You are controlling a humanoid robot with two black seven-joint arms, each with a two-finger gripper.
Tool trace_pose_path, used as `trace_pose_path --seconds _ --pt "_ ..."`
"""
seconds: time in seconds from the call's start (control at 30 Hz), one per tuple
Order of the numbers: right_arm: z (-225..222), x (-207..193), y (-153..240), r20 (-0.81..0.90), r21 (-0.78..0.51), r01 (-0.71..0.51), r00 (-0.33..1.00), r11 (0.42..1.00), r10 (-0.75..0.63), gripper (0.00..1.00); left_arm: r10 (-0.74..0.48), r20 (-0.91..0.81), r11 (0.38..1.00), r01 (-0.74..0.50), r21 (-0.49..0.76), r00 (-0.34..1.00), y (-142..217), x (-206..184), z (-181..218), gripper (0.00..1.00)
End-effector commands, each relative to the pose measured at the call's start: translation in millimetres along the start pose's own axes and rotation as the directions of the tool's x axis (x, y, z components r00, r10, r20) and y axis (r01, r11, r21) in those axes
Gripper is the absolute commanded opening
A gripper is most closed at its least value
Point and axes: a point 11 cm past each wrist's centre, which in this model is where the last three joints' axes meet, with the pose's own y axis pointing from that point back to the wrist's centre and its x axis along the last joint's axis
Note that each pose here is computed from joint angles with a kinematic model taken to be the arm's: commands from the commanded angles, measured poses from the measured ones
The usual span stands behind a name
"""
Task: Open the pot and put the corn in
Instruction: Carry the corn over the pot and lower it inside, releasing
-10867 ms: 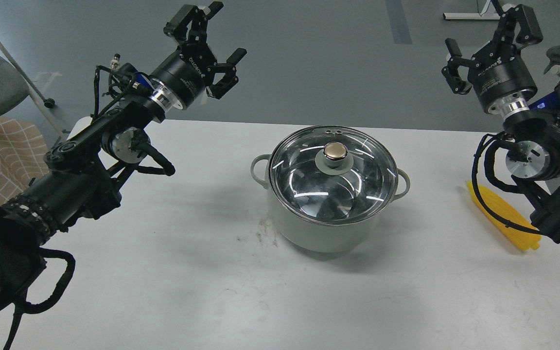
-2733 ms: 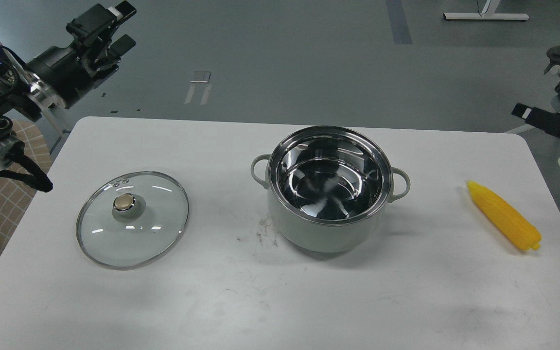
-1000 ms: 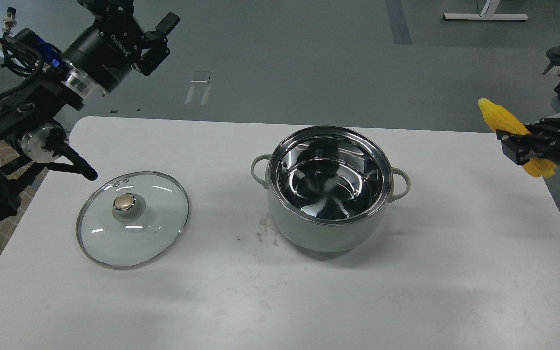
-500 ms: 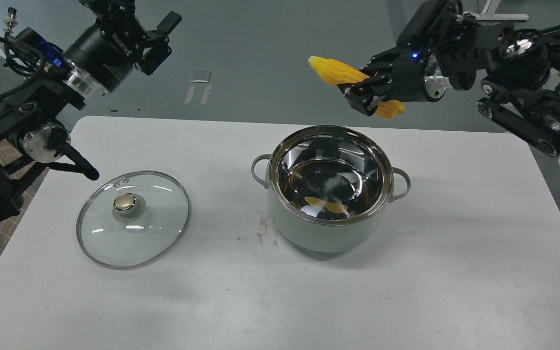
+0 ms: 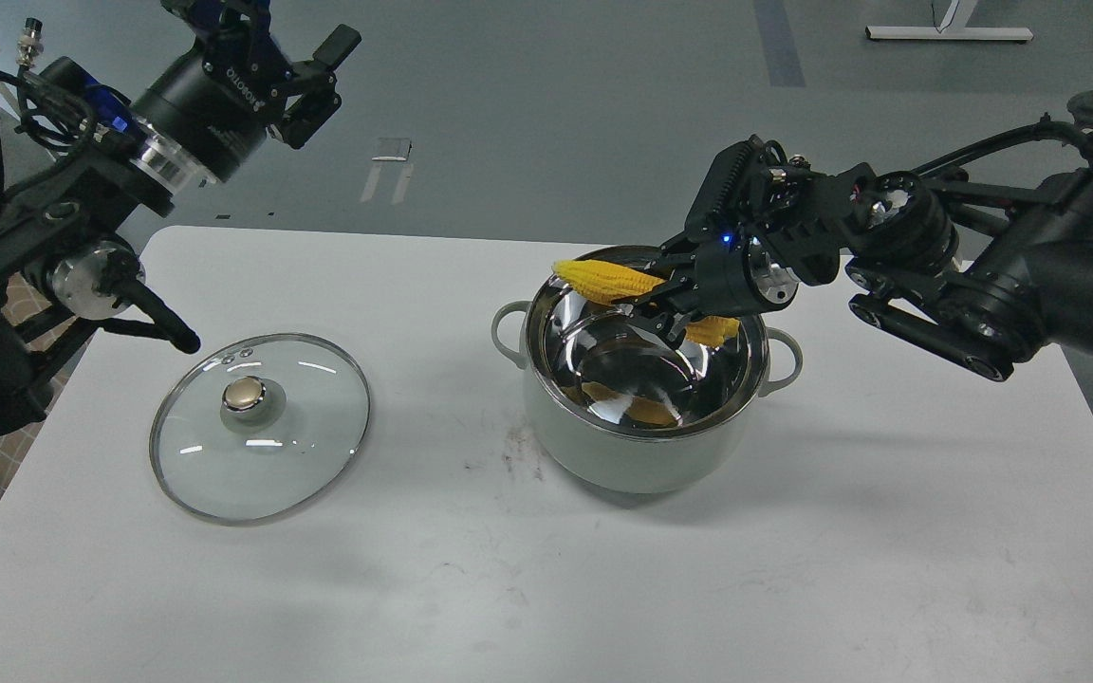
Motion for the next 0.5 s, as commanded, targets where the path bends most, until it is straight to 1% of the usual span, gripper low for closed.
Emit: trace_pose_path --seconds 0.0,0.1,0.17,0.37,0.47 --pt "-7 -3 -7 0.004 0.017 0.006 1.0 1.0 -0.006 0.0 0.001 0.0 1.0 -0.001 -0.001 1.0 0 0 0 0.93" --pt "-9 -4 -9 0.006 0.022 0.007 1.0 1.0 -0.007 0.01 0.001 0.0 1.0 -0.001 -0.001 1.0 0 0 0 0.93" --pt "-10 -7 -11 0.01 0.027 0.011 1.0 1.0 -0.011 0.05 0.0 0.0 1.0 0.0 -0.002 1.0 0 0 0 0.93" --pt "-13 -14 -13 0.018 0.035 0.037 0.999 0.999 -0.037 0.1 0.002 0.0 1.0 -0.002 -0.003 1.0 0 1 1 0.93" --pt "-13 -17 -13 0.025 0.035 0.05 0.998 0.998 -0.051 0.21 -0.001 -0.001 1.0 0.001 -0.003 1.0 0 0 1 0.94"
